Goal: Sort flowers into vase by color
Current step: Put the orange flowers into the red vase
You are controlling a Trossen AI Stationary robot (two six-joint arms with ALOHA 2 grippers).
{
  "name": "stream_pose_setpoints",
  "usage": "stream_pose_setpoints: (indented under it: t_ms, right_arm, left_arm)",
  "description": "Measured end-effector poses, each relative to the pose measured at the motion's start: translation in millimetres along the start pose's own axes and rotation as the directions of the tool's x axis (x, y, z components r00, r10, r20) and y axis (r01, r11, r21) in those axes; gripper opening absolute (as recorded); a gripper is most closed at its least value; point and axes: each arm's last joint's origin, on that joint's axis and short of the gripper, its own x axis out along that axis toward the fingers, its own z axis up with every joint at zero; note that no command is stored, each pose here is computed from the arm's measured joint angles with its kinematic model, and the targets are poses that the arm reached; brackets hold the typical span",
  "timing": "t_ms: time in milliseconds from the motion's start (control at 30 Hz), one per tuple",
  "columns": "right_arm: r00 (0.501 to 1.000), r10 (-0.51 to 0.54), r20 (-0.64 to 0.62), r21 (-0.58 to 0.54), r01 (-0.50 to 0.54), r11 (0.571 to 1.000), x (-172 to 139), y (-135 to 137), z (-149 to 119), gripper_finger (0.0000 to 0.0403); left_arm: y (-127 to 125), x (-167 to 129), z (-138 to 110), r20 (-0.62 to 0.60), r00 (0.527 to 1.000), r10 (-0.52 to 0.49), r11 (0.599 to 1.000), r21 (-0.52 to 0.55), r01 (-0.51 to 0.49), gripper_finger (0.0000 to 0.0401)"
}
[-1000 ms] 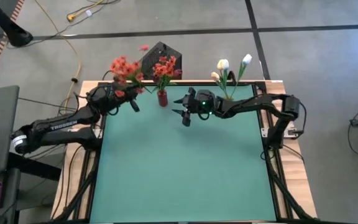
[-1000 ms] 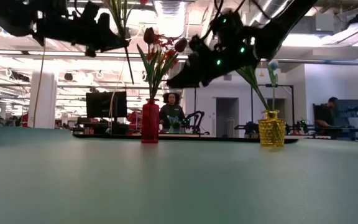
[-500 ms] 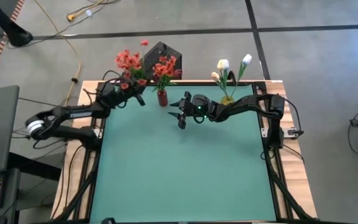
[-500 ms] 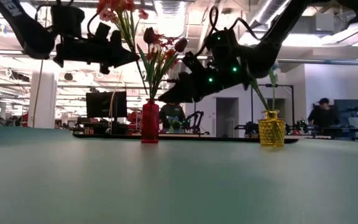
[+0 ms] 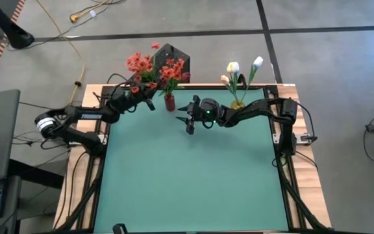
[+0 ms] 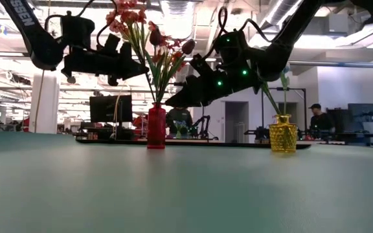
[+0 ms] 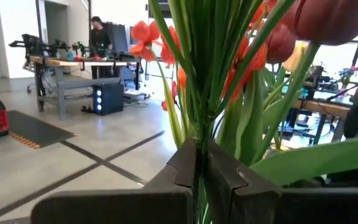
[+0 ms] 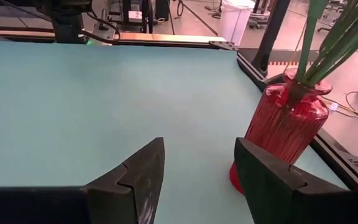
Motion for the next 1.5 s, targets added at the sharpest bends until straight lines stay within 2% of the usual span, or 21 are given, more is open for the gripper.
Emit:
stream_pose_setpoints:
  t_ms: [667, 1033, 1300, 1500]
  right_arm:
    - [1.000, -0.029, -0.004, 0.016, 0.029, 0.999, -1, -11, -2, 0.0221]
    - [1.000, -0.029, -0.005, 0.013, 0.029, 0.999, -1, -11, -2, 0.0221]
    - [1.000, -0.029, -0.006, 0.013, 0.029, 0.999, -1, -11, -2, 0.0221]
    - [1.000, -0.029, -0.006, 0.014, 0.029, 0.999, -1, -11, -2, 0.0221]
  left_arm:
    - [11, 36, -48, -0.178, 0.984, -0.011, 0.998, -0.065, 0.000, 0.0000]
    - [6, 36, -56, -0.254, 0.967, -0.030, 0.999, -0.047, 0.018, 0.0000]
    - [5, 36, -56, -0.256, 0.966, -0.032, 0.999, -0.047, 0.021, 0.0000]
    - [5, 35, -52, -0.250, 0.968, -0.033, 0.999, -0.046, 0.023, 0.0027]
